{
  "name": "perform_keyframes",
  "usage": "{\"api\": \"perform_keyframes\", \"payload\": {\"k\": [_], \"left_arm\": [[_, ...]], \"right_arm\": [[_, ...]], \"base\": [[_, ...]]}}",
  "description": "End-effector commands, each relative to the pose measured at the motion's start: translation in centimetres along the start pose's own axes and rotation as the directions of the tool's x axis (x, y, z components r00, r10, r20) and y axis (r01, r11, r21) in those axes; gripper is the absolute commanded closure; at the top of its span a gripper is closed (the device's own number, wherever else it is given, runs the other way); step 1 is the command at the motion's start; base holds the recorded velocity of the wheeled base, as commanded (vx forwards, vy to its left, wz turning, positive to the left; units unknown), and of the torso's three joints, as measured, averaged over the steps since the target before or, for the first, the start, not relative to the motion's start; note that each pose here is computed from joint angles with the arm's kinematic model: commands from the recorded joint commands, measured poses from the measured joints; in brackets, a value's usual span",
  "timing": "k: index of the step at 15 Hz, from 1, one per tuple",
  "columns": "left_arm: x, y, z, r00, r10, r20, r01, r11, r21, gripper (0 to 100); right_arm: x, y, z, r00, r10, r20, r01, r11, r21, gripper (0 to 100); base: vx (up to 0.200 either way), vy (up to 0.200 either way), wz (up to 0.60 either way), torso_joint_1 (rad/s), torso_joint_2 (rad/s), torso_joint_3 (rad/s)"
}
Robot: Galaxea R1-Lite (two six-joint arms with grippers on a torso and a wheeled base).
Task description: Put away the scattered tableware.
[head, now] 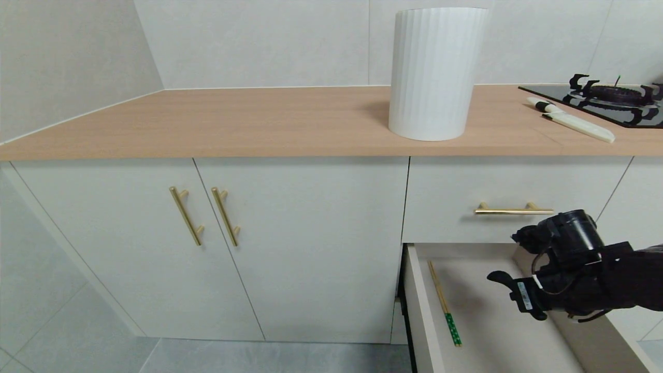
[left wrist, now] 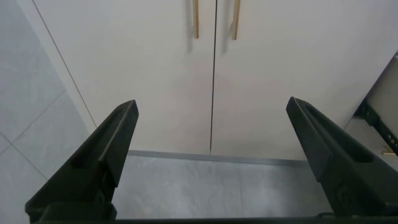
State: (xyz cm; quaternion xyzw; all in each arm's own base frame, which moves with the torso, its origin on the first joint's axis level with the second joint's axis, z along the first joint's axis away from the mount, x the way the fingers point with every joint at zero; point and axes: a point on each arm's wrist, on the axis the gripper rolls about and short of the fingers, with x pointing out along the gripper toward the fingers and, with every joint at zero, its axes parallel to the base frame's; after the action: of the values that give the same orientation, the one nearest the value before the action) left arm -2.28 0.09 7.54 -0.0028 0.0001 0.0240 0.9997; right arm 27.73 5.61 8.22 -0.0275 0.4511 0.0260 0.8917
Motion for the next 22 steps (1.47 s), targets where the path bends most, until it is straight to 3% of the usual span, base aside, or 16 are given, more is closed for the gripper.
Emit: {"api": "perform_keyframes", "payload": {"k": [1, 4, 16, 17, 22], "left_arm": [[0.0, 0.0, 0.0, 1.0, 0.001, -0.001, -0.001, 1.0, -0.001, 0], [0.0, 0.0, 0.0, 1.0, 0.001, 0.0, -0.001, 1.0, -0.001, 0], [0.0, 0.0, 0.0, 1.0, 0.001, -0.001, -0.001, 1.0, -0.001, 0], [0.0, 0.0, 0.0, 1.0, 0.001, -0.001, -0.001, 1.0, -0.001, 0], [0.0, 0.0, 0.0, 1.0, 0.001, 0.0, -0.001, 1.0, -0.001, 0]], "right_arm": [[5.5, 0.3, -1.4, 0.997, -0.014, -0.076, 0.018, 0.999, 0.046, 100], [8.5, -0.8, -2.5, 0.992, -0.057, -0.116, 0.066, 0.995, 0.075, 100], [11.5, -1.0, -3.8, 0.996, -0.064, -0.065, 0.069, 0.994, 0.085, 100], [11.5, -1.0, -3.8, 0.995, -0.072, -0.065, 0.078, 0.993, 0.086, 0], [10.6, -1.0, -3.4, 0.997, -0.073, -0.04, 0.077, 0.993, 0.091, 0]], "base": [[0.0, 0.0, 0.0, 0.0, 0.0, 0.0], [0.0, 0.0, 0.0, 0.0, 0.0, 0.0], [0.0, 0.0, 0.0, 0.0, 0.0, 0.0], [0.0, 0.0, 0.0, 0.0, 0.0, 0.0], [0.0, 0.0, 0.0, 0.0, 0.0, 0.0]]}}
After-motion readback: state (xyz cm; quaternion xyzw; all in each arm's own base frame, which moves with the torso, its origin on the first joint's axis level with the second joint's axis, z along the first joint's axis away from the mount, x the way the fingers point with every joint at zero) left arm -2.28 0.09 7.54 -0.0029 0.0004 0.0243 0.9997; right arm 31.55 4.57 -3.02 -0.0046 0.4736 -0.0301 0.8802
